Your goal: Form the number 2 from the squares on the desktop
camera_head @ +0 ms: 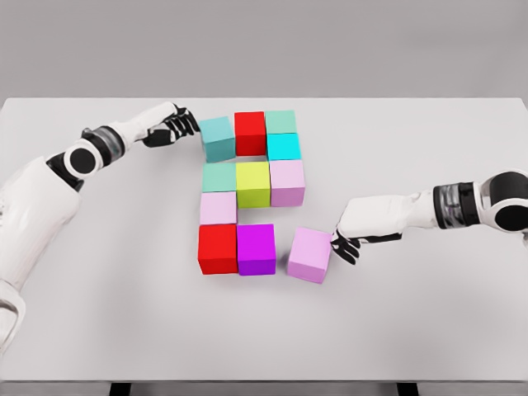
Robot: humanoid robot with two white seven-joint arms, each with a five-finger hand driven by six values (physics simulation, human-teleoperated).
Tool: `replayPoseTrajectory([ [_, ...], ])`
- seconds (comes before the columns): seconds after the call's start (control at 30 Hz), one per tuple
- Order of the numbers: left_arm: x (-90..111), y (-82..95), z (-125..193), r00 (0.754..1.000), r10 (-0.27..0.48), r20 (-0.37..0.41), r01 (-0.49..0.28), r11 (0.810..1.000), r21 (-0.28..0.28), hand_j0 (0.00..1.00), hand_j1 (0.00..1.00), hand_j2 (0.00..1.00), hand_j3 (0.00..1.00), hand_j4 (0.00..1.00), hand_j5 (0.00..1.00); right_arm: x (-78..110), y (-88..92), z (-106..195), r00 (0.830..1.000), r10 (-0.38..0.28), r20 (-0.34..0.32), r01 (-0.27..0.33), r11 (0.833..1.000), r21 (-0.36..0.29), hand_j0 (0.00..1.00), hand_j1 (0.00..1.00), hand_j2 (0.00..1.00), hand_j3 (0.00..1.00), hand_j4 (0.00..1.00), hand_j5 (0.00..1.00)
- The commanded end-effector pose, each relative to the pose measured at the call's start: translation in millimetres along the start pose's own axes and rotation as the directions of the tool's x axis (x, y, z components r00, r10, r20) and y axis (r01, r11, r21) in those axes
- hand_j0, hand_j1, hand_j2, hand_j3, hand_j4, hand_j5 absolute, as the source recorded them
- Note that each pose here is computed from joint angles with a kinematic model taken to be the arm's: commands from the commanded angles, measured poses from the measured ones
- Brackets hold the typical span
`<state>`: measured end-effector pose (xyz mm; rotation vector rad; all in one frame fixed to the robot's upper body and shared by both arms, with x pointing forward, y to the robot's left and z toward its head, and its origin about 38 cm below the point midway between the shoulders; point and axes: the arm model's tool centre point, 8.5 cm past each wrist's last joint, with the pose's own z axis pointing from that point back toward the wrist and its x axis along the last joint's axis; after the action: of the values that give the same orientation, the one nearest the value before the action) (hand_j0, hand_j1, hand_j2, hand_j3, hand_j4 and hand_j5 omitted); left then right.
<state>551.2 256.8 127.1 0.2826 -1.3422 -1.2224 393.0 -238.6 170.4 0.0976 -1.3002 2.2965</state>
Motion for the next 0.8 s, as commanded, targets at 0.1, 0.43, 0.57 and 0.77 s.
replayPoseTrajectory([
  [0.1,2,-0.4,-2,1.000,-0.009,0.001,0.009,1.000,0.003,0.45,0.45,0.45,0.45,0.45,0.45,-0.9,-3.1,-3,1.000,-0.004,0.003,0.004,1.000,-0.009,0.18,0.18,0.18,0.18,0.18,0.18],
  [0.43,-8,-0.1,1,0.999,0.004,-0.031,-0.004,1.000,0.028,0.45,0.45,0.45,0.45,0.45,0.45,-13.0,-5.9,7,0.999,-0.012,-0.040,0.012,1.000,-0.014,0.18,0.18,0.18,0.18,0.18,0.18],
  [0.57,-3,-2.8,-4,1.000,0.008,-0.021,-0.007,0.999,0.032,0.45,0.45,0.45,0.45,0.45,0.45,-9.8,-5.4,10,0.999,0.003,-0.039,-0.003,1.000,-0.003,0.18,0.18,0.18,0.18,0.18,0.18],
  [0.77,8,-4.3,-11,1.000,0.010,-0.001,-0.010,0.999,0.031,0.45,0.45,0.45,0.45,0.45,0.45,3.8,3.1,7,1.000,0.023,-0.008,-0.023,0.999,0.036,0.18,0.18,0.18,0.18,0.18,0.18],
])
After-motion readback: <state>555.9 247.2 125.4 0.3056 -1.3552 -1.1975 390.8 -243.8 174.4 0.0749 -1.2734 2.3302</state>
